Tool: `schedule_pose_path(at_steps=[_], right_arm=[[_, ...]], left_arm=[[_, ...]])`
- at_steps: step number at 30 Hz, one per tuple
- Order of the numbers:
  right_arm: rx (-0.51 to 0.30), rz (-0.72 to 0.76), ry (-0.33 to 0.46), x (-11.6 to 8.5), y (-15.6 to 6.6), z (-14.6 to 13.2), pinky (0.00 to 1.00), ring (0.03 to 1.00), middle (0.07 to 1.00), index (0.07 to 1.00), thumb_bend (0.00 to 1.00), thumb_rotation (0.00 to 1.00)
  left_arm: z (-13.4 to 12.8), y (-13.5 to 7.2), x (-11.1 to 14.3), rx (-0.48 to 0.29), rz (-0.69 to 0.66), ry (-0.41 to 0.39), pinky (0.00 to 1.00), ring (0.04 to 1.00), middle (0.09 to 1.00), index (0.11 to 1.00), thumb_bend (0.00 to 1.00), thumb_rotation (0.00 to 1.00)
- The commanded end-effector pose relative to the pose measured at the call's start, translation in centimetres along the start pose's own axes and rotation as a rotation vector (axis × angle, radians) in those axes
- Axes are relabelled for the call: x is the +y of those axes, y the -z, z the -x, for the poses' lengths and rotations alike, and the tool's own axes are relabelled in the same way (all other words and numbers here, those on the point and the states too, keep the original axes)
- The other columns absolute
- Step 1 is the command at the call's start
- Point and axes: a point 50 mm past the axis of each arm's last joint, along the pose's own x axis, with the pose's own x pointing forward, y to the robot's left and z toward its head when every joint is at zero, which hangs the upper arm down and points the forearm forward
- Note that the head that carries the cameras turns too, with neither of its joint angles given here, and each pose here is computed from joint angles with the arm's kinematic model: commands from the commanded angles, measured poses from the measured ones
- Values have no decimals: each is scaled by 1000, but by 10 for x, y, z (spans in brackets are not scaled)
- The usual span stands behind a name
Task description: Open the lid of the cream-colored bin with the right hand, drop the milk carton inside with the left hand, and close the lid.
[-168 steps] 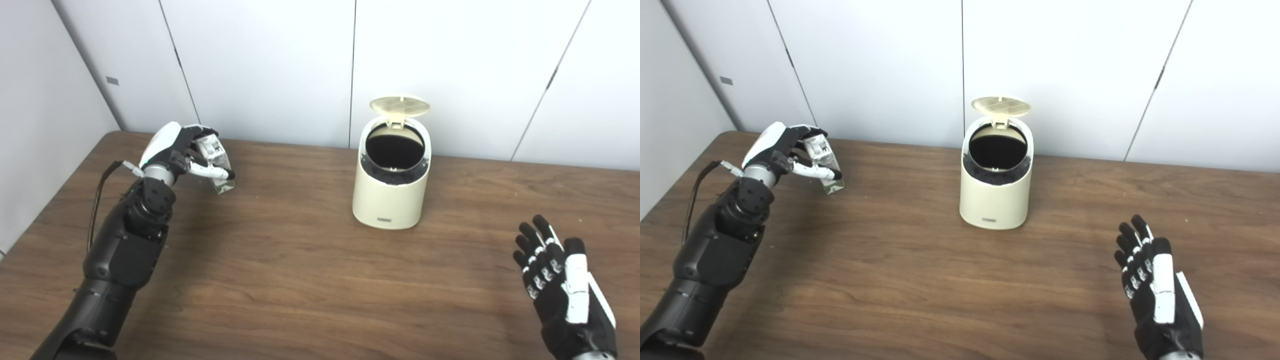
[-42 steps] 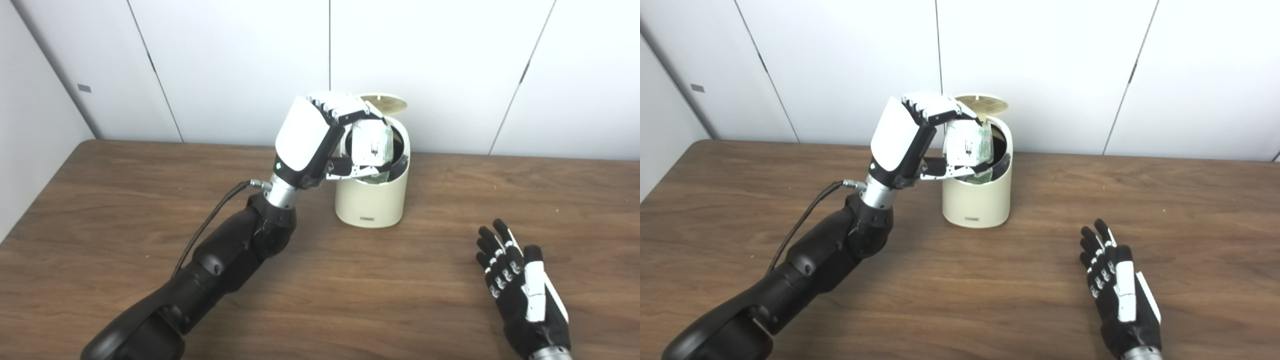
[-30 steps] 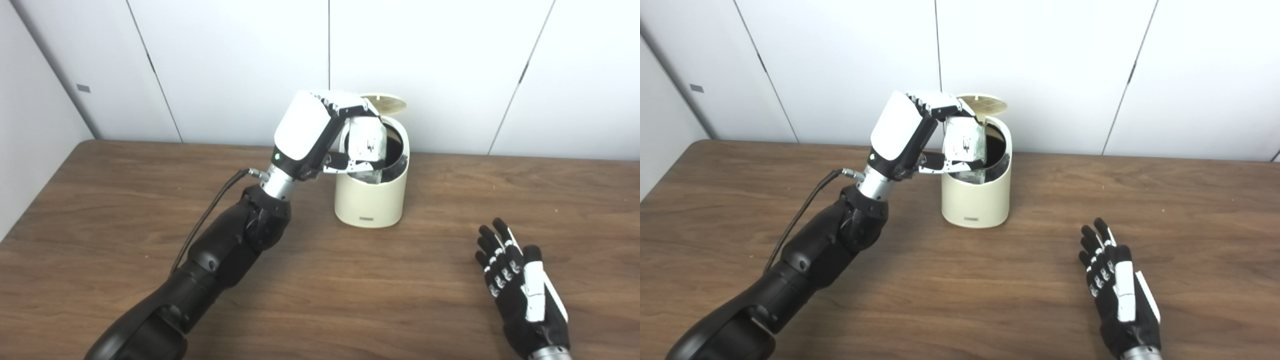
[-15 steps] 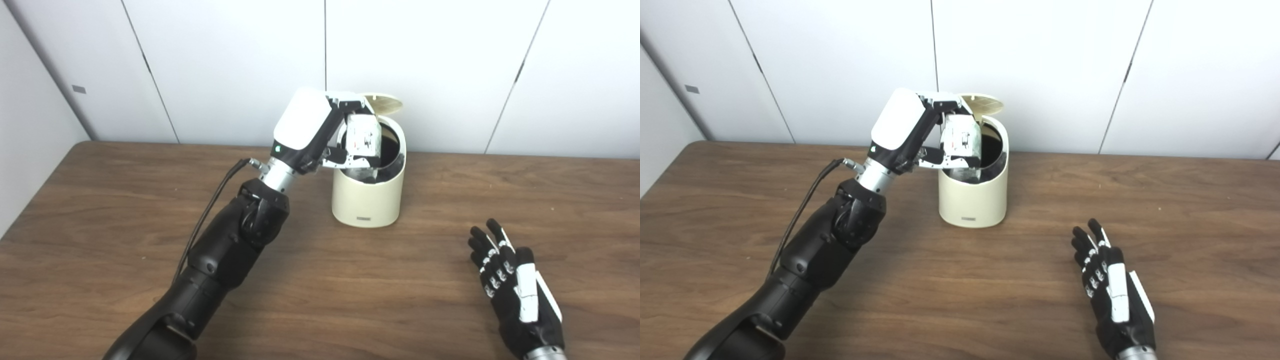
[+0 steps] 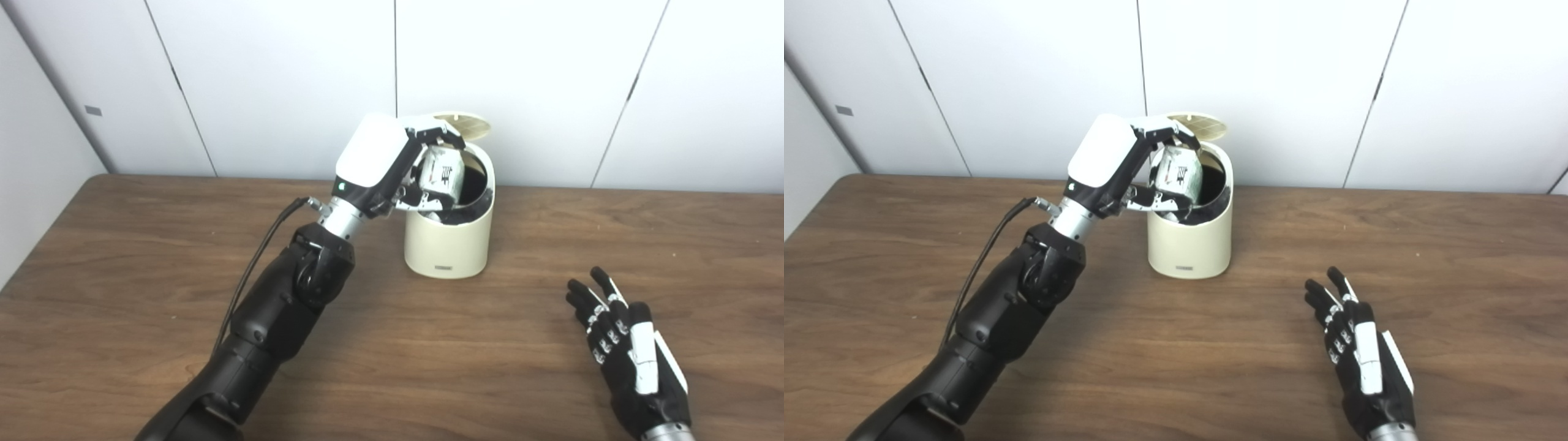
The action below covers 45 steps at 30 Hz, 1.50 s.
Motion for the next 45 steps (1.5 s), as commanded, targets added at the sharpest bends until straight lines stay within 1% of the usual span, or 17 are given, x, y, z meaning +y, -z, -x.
schedule_pose_path(at_steps=[1,3,8,11,13,14,15,16,17,19,22,29,33,37,40,42,45], right_arm=[[-87,25,-32,3,-16,-3,1000,909,881,945,710,946],[-87,32,-35,4,-16,-3,1000,906,879,944,712,949],[-89,41,-41,4,-16,-4,1000,893,864,929,721,952],[-86,38,-37,6,-17,-4,985,871,836,896,717,969],[-86,32,-34,7,-17,-4,980,862,824,886,716,969],[-87,30,-34,8,-17,-4,979,858,822,885,715,969],[-89,29,-34,8,-17,-4,978,856,820,885,717,969],[-91,30,-33,8,-17,-4,978,856,822,887,718,971],[-93,31,-32,7,-17,-5,974,855,822,888,718,972],[-90,28,-30,7,-17,-5,979,860,826,892,715,973],[-89,26,-25,6,-17,-5,980,865,832,907,700,975],[-107,19,-26,4,-22,-9,968,886,859,932,684,972],[-133,38,-18,1,-29,-21,987,902,878,934,654,976],[-179,93,-6,0,-39,-40,947,892,879,904,663,946],[-220,134,-22,-2,-52,-57,949,911,897,908,693,909],[-246,181,-33,-4,-64,-68,940,920,910,904,700,900],[-294,291,-31,-3,-87,-86,925,917,916,905,705,913]], left_arm=[[-16,-6,18,-41,-22,-59,511,604,689,675,1000,83],[-16,-6,19,-48,-15,-60,506,606,699,684,1000,106],[-18,-8,24,-68,-1,-61,558,669,742,717,1000,169],[-18,-7,26,-74,10,-59,508,620,735,716,1000,198],[-16,-8,27,-77,32,-76,474,565,706,705,1000,186],[-15,-10,27,-87,49,-102,451,528,667,678,1000,152],[-14,-11,28,-100,64,-126,428,487,611,631,959,78],[-12,-12,29,-114,86,-154,410,458,571,562,745,62],[-12,-13,29,-123,101,-172,376,437,528,536,587,25],[-9,-15,32,-132,150,-207,374,437,500,505,507,6],[-3,-19,38,-120,237,-251,403,455,493,469,482,0],[22,-32,60,41,421,-299,342,445,517,477,477,0],[41,-26,63,150,521,-329,318,442,537,482,473,0],[70,-13,58,311,531,-388,318,447,526,489,474,0],[95,-6,54,484,597,-435,360,455,518,481,478,0],[110,-2,52,582,652,-451,349,444,518,502,477,0],[131,-1,50,653,742,-431,400,400,498,557,490,0]])
